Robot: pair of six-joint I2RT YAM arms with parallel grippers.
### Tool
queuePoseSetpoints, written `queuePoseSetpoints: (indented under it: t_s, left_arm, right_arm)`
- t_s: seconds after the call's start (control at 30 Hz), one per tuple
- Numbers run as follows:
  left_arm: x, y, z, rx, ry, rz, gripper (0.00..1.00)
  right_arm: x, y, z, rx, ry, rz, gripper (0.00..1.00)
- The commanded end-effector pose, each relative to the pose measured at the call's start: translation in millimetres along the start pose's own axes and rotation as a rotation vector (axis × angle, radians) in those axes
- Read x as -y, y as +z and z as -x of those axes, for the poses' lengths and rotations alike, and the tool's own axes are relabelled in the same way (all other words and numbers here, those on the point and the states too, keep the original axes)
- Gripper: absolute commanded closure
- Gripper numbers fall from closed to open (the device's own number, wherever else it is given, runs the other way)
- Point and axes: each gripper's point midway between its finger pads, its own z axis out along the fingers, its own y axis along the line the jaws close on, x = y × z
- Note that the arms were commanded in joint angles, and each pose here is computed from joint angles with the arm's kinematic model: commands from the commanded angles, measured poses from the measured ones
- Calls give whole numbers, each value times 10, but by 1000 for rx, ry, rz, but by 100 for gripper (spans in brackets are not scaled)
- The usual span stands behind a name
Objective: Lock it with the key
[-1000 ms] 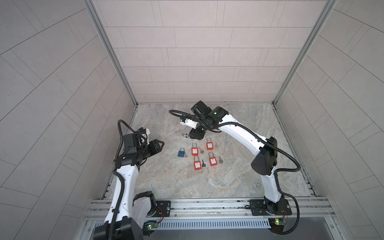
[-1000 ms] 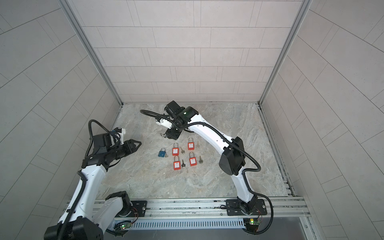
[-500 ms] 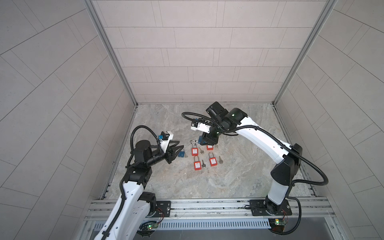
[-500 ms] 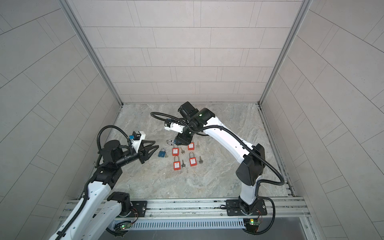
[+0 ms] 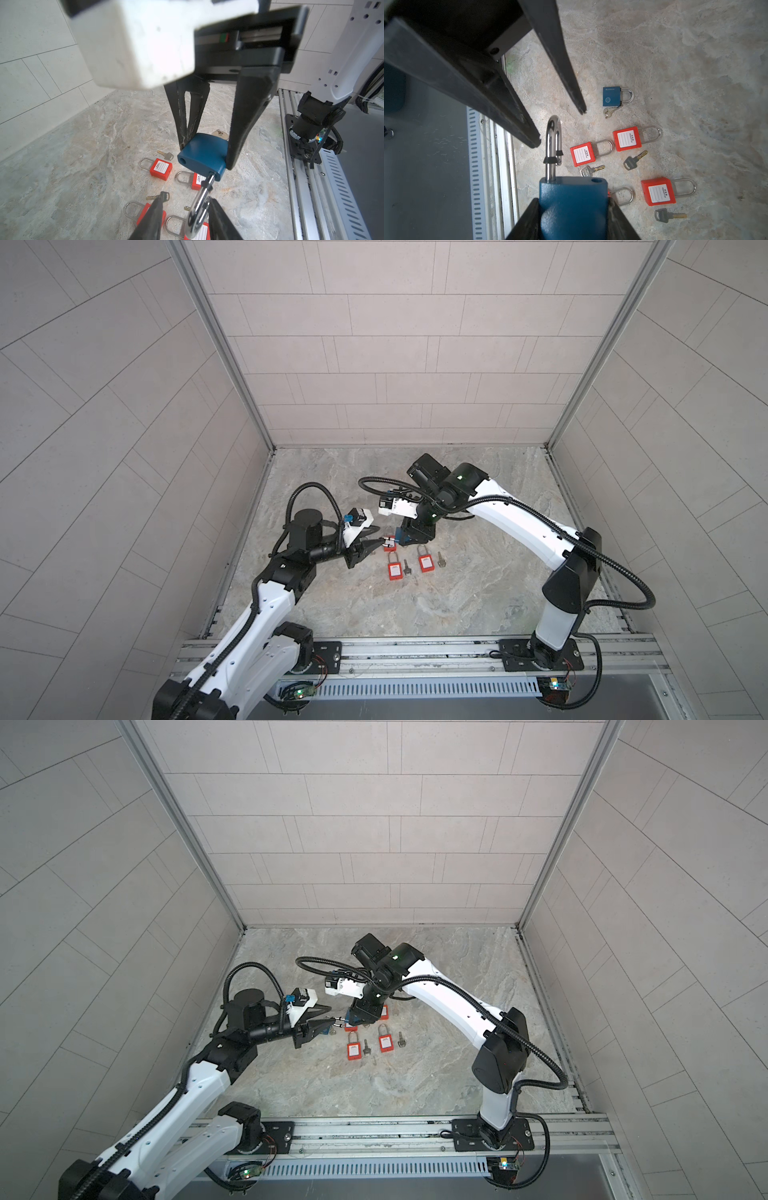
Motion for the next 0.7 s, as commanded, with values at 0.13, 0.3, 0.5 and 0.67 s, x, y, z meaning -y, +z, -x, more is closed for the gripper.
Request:
queuePoseSetpoints:
  t_s: [0.13,0.3,0.5,0.67]
  left_arm:
    - [138,30,29,-50,100,-81,60]
    - [189,73,-7,-61,89,-118,64]
    - [201,98,-16,-66,96,-135,77]
    - [232,108,33,-57,102,-152,87]
  right_arm:
    - [-174,-228,113,64,-55,23,74]
    - [-170,-238,131,68,-59,20,74]
    - [-211,-255,146,79,-63,35,74]
    - [-230,-254,125,74,-70,46,73]
